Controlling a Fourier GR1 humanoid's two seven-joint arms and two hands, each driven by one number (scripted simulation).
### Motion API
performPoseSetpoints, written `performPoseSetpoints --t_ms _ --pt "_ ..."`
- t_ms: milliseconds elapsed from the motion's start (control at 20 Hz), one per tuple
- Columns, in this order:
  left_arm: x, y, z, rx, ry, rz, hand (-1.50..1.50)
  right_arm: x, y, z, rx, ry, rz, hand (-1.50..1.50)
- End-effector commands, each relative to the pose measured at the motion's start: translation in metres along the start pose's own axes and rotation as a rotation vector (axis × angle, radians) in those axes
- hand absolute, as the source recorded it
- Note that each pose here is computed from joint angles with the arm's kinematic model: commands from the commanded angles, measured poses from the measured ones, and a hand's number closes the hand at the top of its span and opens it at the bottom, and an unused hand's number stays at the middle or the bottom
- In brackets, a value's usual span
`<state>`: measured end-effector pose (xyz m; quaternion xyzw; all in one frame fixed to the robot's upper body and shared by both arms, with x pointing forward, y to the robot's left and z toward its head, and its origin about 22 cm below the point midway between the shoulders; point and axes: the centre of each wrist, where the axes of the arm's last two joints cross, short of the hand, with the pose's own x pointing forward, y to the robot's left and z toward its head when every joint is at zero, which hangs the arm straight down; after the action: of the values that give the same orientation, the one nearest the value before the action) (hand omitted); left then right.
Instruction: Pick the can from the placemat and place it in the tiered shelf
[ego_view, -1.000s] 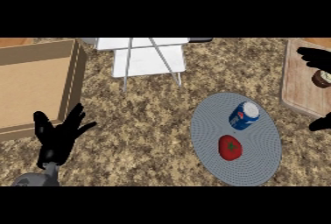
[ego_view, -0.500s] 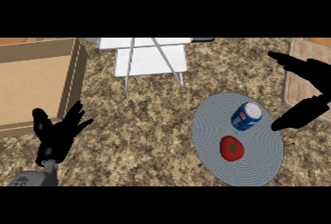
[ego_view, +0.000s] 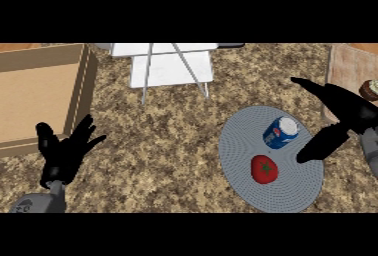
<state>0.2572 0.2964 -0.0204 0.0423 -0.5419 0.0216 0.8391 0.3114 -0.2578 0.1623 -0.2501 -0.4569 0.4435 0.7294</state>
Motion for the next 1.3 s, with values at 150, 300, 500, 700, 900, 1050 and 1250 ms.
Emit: performPoseSetpoints --t_ms 150,300,500,700,900,1050,1250 --pt "-0.018 -0.002 0.003 0.0 0.042 0.012 0.0 -0.003 0.029 -0.007 -0.037 0.066 0.048 -1.5" --pt "-0.019 -0.005 0.002 0.001 0.047 -0.005 0.0 0.007 0.033 -0.019 -0.054 0.061 0.046 -1.5" --pt "0.011 -0.006 0.01 -0.006 0.034 0.01 0.0 -0.018 0.045 -0.019 -0.05 0.078 0.044 -1.5" --pt "-0.002 -0.001 0.002 -0.001 0.038 -0.003 0.0 -0.009 0.055 -0.033 -0.041 0.088 0.077 -1.5" --pt "-0.015 0.018 0.001 -0.01 0.029 0.009 0.0 -0.014 0.058 -0.04 -0.08 0.12 0.088 -1.5" --pt "-0.015 0.0 -0.004 -0.005 0.028 -0.012 0.0 -0.002 0.056 -0.05 -0.085 0.135 0.12 -1.5" --pt "0.004 -0.009 -0.007 0.016 0.034 -0.002 0.0 -0.024 0.079 -0.066 -0.104 0.108 0.115 -1.5"
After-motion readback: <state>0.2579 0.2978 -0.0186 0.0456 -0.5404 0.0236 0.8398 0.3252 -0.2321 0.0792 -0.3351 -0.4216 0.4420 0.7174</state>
